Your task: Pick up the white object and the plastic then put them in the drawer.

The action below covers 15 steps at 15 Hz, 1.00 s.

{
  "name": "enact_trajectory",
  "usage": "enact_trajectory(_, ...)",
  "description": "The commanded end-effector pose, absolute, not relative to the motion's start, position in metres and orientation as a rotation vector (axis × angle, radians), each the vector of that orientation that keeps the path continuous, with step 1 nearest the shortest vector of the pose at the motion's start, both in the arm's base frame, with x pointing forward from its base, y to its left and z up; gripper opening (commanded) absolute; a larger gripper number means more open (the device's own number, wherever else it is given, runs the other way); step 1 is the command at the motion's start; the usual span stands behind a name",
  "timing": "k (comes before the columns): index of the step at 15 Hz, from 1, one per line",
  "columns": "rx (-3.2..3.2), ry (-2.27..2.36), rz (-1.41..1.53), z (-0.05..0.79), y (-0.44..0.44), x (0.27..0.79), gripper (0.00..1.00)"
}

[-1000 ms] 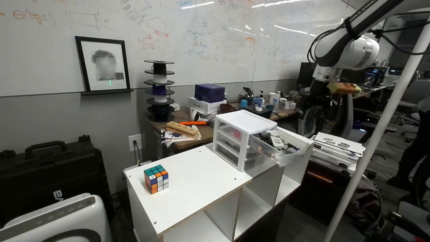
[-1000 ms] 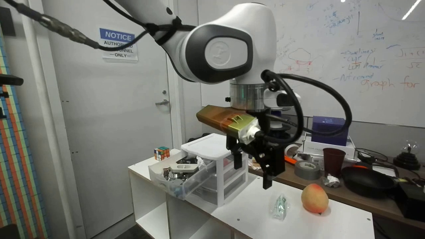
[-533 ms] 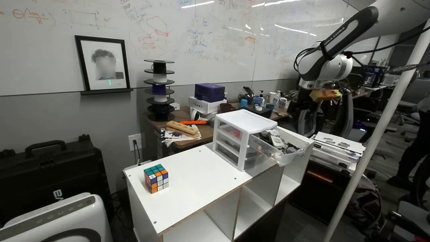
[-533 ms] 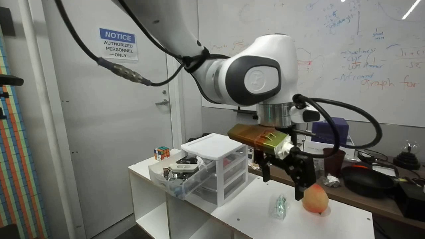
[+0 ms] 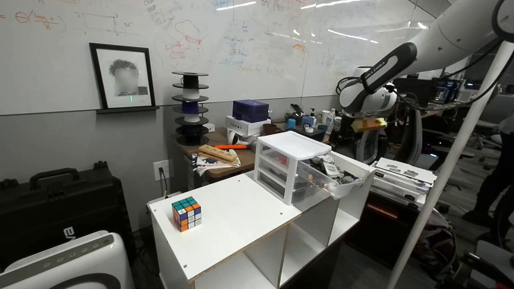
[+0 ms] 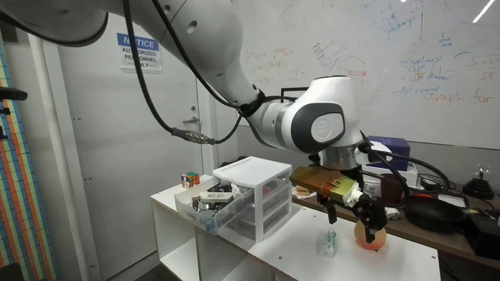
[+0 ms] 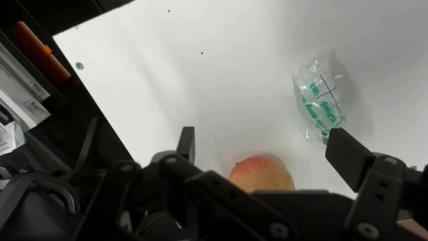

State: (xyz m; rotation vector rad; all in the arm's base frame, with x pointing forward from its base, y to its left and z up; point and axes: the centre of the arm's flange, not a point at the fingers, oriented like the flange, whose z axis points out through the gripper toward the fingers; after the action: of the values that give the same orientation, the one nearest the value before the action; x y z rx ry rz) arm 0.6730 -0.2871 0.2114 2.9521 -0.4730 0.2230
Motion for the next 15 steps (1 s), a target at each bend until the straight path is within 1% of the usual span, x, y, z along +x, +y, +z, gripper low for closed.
enact_trajectory(1,2.971,-0.439,0.3,0.197,-0.286,0.71,1.0)
enact_trajectory(12,3.043,-0.381,0.273,0.128,-0.253,0.725,1.0)
enact_trajectory(13,3.041,-0.38,0.271,0.125,-0.252,0.726,0.75)
enact_trajectory(14,3.047,-0.376,0.267,0.123,-0.252,0.726,0.74)
enact_trajectory(15,3.05,-0.373,0.261,0.124,-0.251,0.725,0.66)
